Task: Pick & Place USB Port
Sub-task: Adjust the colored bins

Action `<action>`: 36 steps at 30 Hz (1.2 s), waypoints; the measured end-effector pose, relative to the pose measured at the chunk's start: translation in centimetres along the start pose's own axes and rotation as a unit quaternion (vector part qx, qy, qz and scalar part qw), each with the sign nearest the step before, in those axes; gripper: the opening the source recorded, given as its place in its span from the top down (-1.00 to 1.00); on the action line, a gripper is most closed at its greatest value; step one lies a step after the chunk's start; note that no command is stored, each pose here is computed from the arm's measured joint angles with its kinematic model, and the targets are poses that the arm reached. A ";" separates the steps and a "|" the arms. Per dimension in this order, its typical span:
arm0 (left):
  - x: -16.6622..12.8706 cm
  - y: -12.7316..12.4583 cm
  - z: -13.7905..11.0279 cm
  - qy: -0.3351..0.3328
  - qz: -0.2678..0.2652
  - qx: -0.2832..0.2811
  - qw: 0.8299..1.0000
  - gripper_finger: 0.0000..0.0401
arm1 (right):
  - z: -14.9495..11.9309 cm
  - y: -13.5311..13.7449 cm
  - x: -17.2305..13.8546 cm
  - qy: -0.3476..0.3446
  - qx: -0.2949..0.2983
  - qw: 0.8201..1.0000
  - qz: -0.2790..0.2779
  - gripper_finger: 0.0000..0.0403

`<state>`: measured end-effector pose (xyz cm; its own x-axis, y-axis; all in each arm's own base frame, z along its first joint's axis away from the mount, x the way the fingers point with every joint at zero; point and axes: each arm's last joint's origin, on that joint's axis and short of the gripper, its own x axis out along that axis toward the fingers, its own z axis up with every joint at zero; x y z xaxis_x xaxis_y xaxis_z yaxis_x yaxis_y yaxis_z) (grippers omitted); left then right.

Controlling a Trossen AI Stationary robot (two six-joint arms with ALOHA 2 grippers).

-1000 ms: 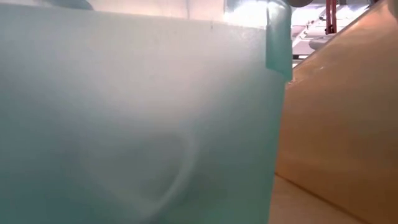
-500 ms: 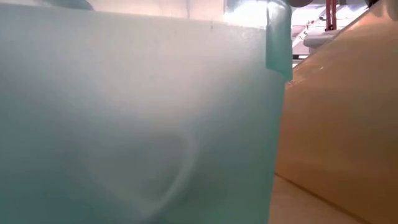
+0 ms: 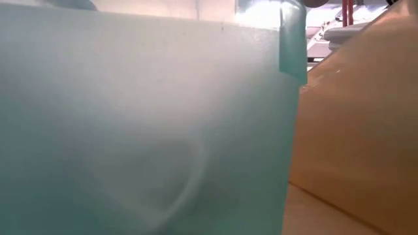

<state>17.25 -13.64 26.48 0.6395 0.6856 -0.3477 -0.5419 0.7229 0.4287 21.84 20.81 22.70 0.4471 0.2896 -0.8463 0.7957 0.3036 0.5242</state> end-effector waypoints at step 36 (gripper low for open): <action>0.2 -3.7 1.5 -0.011 -0.112 0.033 0.993 0.95 | 11.0 -2.6 -1.0 -0.478 -0.257 0.840 -0.012 0.80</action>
<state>20.26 -16.28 26.10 0.7525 0.5055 -0.4222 -0.3477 0.8493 0.3972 23.86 9.72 21.12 0.7526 -0.5085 -0.4184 0.6374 0.7221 0.2688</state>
